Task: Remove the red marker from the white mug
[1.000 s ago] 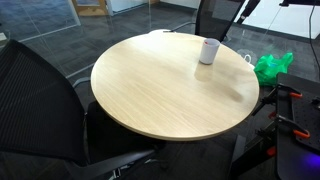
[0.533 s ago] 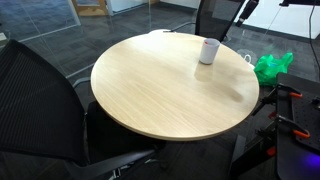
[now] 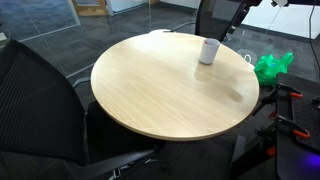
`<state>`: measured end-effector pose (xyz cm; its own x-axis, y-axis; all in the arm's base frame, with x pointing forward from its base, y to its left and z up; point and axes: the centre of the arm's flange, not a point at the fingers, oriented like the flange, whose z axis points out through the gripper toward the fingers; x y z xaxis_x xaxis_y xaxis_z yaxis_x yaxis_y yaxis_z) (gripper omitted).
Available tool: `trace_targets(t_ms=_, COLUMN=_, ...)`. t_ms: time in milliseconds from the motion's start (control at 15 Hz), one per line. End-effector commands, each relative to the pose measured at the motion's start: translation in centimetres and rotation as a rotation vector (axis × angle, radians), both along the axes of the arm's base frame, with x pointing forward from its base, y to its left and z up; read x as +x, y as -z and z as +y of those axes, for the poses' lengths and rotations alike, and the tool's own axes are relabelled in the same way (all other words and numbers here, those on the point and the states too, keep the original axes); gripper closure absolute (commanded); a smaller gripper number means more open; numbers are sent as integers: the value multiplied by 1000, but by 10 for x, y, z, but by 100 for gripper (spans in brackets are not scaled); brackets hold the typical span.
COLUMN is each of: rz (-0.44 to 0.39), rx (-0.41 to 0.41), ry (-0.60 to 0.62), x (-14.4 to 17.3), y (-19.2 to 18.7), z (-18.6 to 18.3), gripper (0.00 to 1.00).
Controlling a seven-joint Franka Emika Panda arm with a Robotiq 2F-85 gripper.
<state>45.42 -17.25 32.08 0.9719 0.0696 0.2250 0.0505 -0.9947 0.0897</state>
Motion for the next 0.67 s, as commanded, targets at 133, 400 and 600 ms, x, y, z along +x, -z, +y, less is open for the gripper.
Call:
trace_targets(t_ms=133, rz=-2, rx=-13, ry=-9, x=31, y=16, z=-12, gripper=46)
trace_targets(t_ms=400, rz=15, rx=-20, ry=-8, x=48, y=28, z=-18, gripper=47)
trace_targets(t_ms=600, rz=30, rx=-24, ry=-7, x=62, y=38, z=-22, gripper=49)
